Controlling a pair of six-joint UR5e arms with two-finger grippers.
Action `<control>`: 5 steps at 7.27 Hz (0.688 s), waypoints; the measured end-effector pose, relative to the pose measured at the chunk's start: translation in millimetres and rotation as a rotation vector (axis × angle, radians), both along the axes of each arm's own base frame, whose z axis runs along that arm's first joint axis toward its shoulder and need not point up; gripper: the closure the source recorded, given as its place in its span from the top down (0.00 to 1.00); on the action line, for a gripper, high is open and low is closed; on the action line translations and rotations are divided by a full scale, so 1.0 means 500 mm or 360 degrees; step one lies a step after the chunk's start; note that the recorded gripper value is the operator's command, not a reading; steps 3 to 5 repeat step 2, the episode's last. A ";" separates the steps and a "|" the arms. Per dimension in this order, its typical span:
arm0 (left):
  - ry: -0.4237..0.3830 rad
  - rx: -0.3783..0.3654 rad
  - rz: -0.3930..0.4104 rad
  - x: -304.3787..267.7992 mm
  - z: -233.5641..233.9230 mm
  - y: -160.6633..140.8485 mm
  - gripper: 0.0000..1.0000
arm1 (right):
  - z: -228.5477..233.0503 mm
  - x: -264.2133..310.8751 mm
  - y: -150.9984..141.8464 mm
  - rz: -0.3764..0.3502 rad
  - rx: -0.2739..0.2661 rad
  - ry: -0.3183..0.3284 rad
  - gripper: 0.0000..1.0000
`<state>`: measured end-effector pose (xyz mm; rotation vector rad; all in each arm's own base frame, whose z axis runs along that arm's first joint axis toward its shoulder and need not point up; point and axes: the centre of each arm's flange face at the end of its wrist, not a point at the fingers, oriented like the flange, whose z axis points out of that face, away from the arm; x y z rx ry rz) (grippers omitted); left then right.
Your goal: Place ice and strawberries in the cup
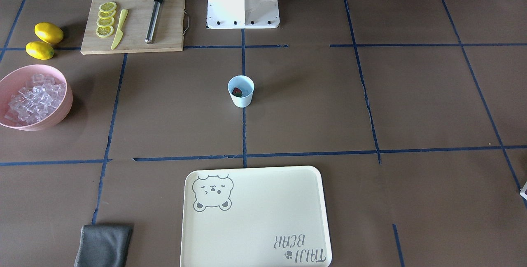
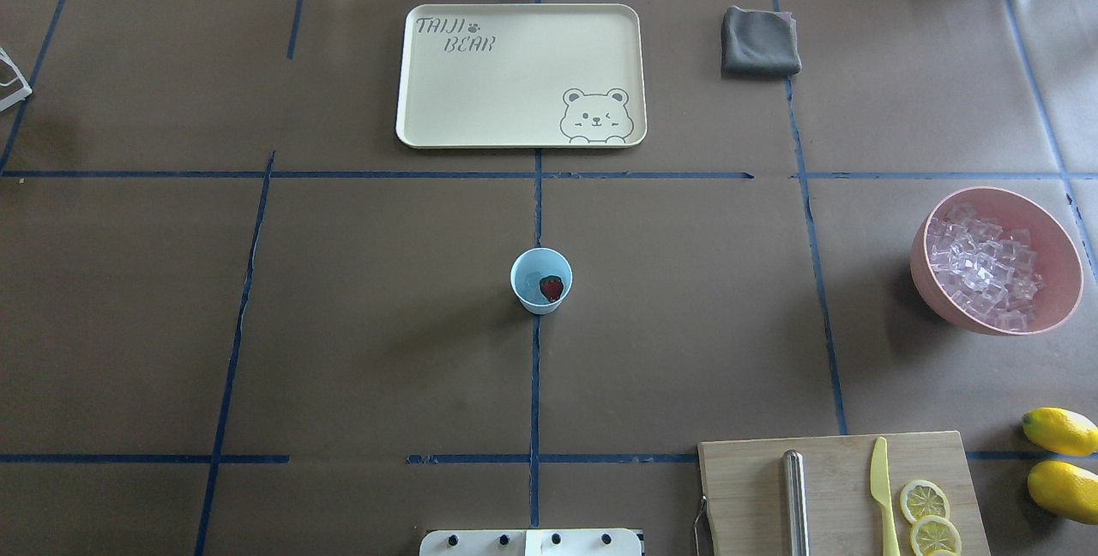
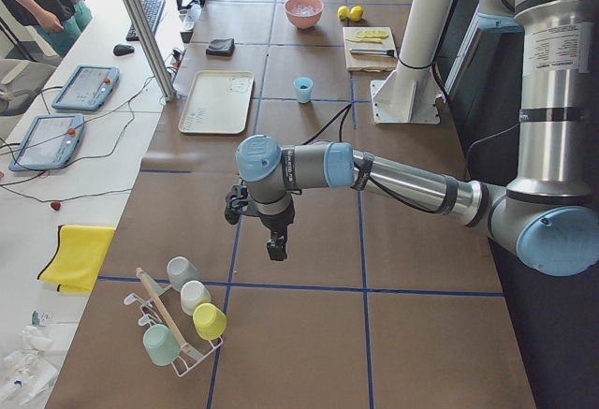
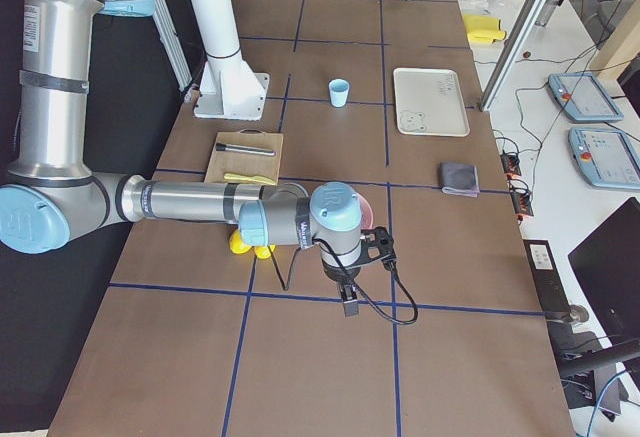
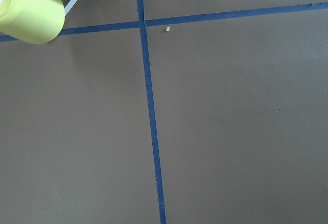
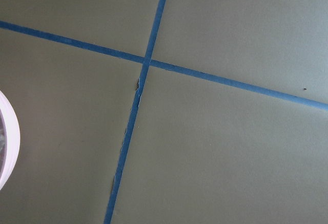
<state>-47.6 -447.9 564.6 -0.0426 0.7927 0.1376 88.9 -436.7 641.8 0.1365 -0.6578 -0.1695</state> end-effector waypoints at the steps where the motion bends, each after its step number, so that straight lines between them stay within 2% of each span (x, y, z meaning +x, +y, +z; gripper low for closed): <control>1: 0.0001 0.0008 0.0000 0.000 -0.004 0.000 1.00 | 0.008 0.000 0.000 0.0000 -0.0093 -0.0008 1.00; 2: 0.0001 0.0014 0.0001 0.000 -0.007 0.000 1.00 | 0.021 -0.002 0.001 0.0006 -0.0164 -0.0030 1.00; 5: 0.0001 0.0014 0.0001 0.000 -0.007 0.000 1.00 | 0.021 -0.002 0.001 0.0006 -0.0164 -0.0030 1.00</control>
